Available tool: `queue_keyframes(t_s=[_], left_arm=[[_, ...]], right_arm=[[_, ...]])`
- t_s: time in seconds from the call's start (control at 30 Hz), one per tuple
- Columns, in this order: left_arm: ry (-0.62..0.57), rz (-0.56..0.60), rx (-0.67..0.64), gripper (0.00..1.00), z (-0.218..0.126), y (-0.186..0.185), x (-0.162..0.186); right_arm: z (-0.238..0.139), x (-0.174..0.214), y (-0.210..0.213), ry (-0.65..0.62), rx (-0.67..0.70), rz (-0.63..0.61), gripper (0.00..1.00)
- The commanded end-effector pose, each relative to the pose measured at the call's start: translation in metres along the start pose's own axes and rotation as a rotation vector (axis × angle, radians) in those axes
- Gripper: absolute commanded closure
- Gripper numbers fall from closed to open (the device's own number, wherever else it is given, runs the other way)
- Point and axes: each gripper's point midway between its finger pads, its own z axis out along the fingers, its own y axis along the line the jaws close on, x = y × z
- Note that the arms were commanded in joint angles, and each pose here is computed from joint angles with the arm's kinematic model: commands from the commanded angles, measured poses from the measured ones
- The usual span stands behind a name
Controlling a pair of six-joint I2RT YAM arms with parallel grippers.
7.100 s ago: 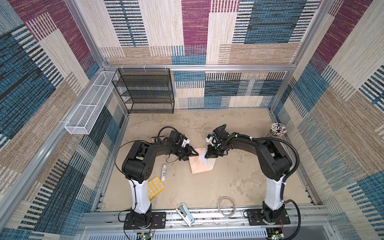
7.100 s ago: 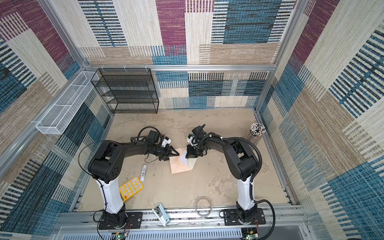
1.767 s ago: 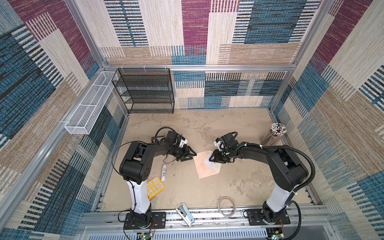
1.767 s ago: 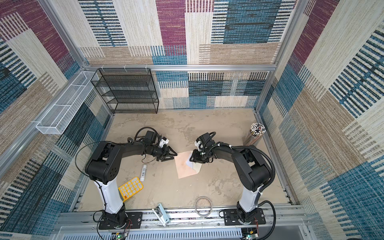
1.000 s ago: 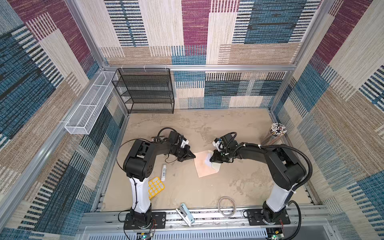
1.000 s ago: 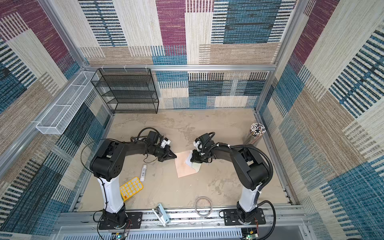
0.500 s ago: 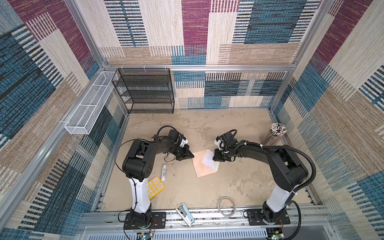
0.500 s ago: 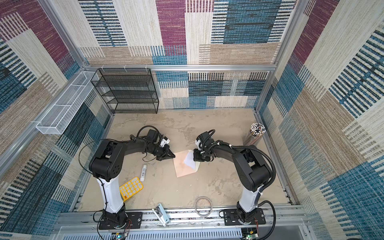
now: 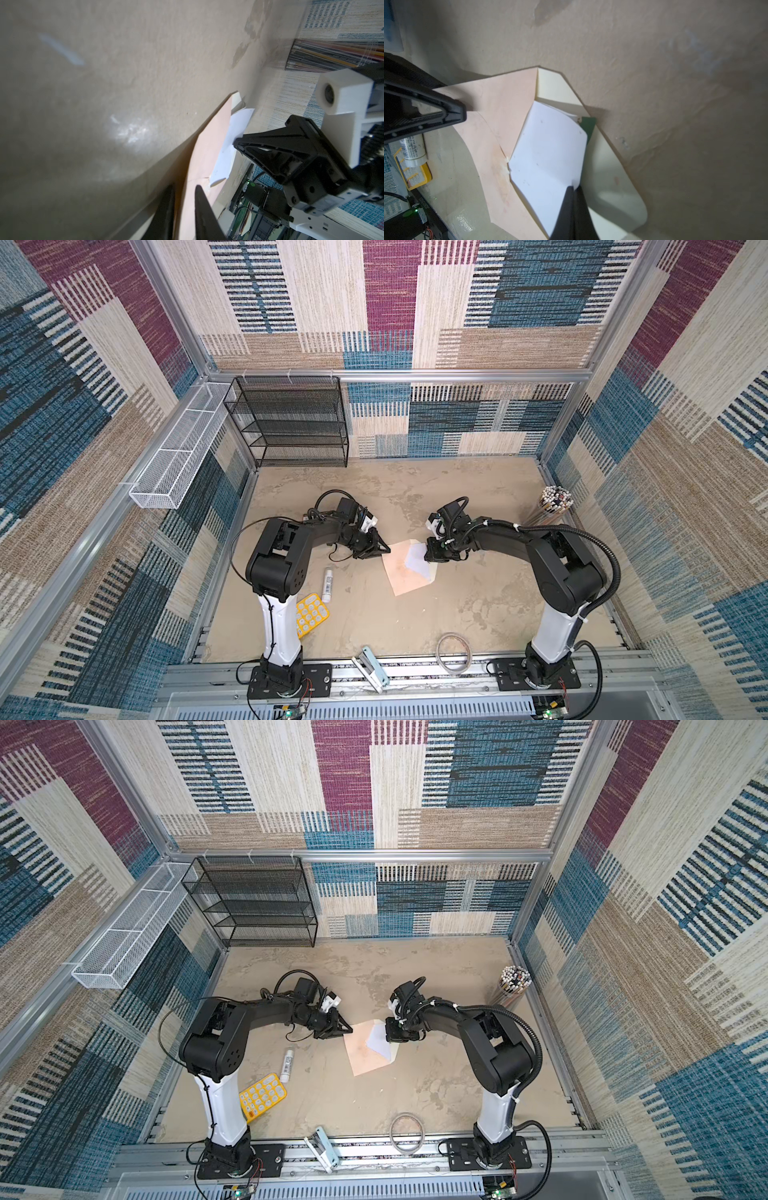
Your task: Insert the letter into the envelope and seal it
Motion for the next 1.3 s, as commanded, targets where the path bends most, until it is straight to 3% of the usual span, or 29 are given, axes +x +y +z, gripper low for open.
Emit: queue_keyframes(t_s=[0.0,0.13,0.33,0.63,0.8,1.27], left_arm=[[-0.003,0.005,0.002,0.83,0.002,0.001,-0.003],[-0.001,0.007,0.007,0.90,0.003,0.001,-0.004],[-0.003,0.014,0.027,0.87,0.005,-0.002,-0.009],[-0.011,0.024,0.110,0.66,0.010,-0.012,-0.014],[-0.013,0.035,0.126,0.63,0.010,-0.018,-0.021],[0.036,0.041,0.151,0.71,0.022,-0.024,-0.031]], right_arm=[[0.003,0.000,0.002,0.013,-0.007,-0.013,1.00],[0.005,0.000,0.004,0.019,-0.016,-0.018,1.00],[0.003,0.000,0.006,0.021,-0.021,-0.027,1.00],[0.002,0.000,0.010,0.023,-0.044,-0.035,1.00],[0.002,0.001,0.013,0.025,-0.062,-0.045,1.00],[0.000,0.003,0.020,0.032,-0.102,-0.075,1.00]])
